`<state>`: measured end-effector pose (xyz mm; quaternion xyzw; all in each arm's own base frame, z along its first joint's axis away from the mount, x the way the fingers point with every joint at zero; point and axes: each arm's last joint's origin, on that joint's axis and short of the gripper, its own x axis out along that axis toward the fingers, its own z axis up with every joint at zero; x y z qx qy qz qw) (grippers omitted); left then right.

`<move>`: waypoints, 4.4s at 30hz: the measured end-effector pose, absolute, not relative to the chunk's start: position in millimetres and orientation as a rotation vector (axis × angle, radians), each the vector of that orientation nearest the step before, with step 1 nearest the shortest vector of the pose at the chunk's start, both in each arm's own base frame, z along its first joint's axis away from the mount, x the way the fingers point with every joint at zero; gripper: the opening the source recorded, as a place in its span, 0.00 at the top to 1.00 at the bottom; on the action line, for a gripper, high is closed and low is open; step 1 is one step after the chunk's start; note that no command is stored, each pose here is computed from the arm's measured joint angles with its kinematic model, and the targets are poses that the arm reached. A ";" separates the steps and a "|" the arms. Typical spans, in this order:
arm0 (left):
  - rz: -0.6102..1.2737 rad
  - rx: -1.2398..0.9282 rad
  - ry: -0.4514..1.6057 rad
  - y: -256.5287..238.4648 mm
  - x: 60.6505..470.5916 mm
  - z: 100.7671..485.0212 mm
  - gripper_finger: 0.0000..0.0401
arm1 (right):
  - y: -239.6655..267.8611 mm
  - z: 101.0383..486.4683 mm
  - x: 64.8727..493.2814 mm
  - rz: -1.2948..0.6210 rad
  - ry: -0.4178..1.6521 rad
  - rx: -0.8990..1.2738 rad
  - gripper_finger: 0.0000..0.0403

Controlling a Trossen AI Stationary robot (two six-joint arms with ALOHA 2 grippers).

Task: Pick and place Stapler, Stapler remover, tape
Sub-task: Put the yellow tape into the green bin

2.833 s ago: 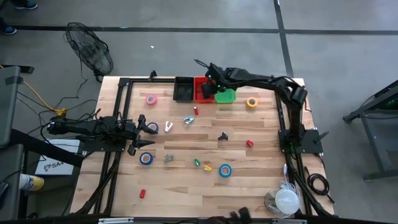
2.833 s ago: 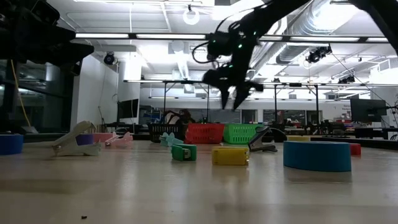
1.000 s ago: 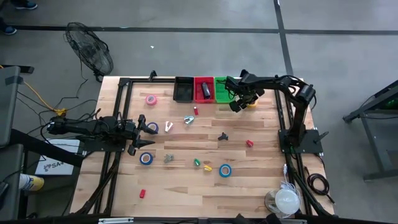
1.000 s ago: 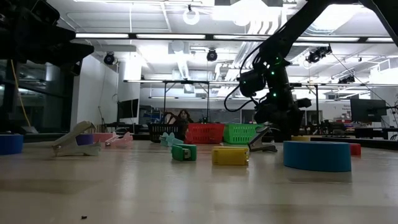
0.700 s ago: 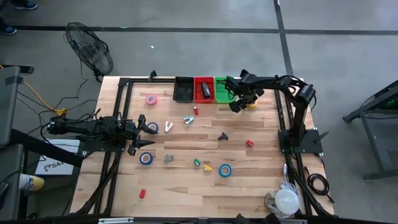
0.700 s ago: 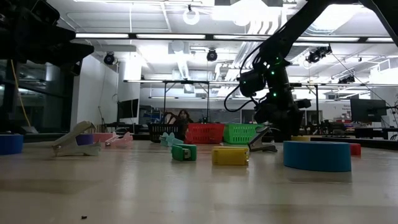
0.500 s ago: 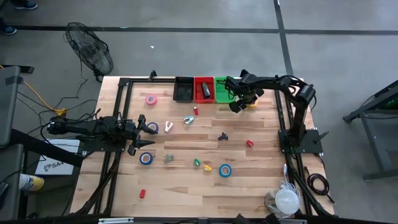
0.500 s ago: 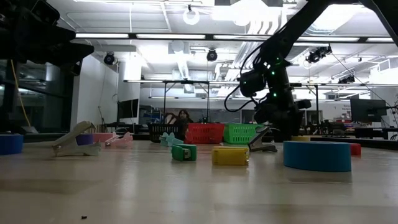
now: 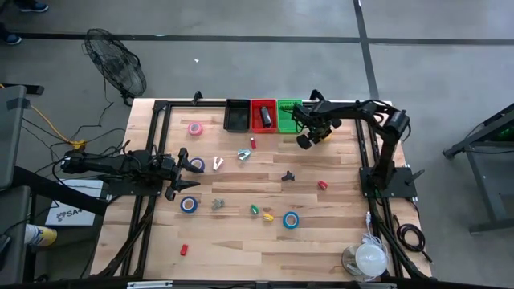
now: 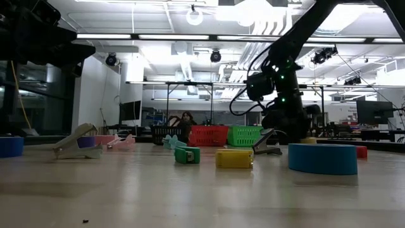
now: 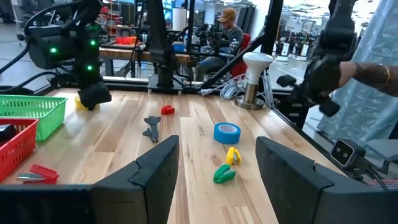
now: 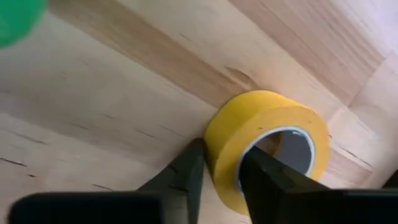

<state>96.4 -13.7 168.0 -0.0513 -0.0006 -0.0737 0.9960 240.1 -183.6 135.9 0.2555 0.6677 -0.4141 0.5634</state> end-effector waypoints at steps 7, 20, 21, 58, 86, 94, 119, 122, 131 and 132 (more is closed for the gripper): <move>-0.147 -0.103 -0.001 -13.6 96.4 168.0 0.47 | -178.0 181.7 238.6 -0.986 1.403 0.618 0.92; -0.147 -0.103 -0.001 -13.6 96.4 168.0 0.47 | -170.5 231.6 265.2 -0.770 0.893 0.680 0.92; -0.147 -0.103 -0.001 -13.6 96.4 168.0 0.47 | -170.8 231.9 269.6 -0.749 0.863 0.677 0.92; -0.147 -0.103 -0.001 -13.6 96.4 168.0 0.47 | -217.8 254.6 325.2 -0.832 0.788 0.744 0.91; -0.147 -0.103 -0.001 -13.6 96.4 168.0 0.47 | -232.4 205.5 345.0 -0.885 1.125 0.782 0.91; -0.147 -0.103 -0.001 -13.6 96.4 168.0 0.47 | -233.8 192.2 347.3 -0.861 1.173 0.766 0.91; -0.147 -0.103 -0.001 -13.6 96.4 168.0 0.47 | -233.5 188.4 349.9 -0.812 1.170 0.810 0.91; -0.147 -0.103 -0.001 -13.6 96.4 168.0 0.47 | -233.4 188.6 350.0 -0.809 1.168 0.816 0.91; -0.147 -0.103 -0.001 -13.6 96.4 168.0 0.47 | -233.2 188.7 350.2 -0.809 1.166 0.816 0.83; -0.147 -0.103 -0.001 -13.6 96.4 168.0 0.47 | -233.2 188.9 350.2 -0.808 1.166 0.815 0.82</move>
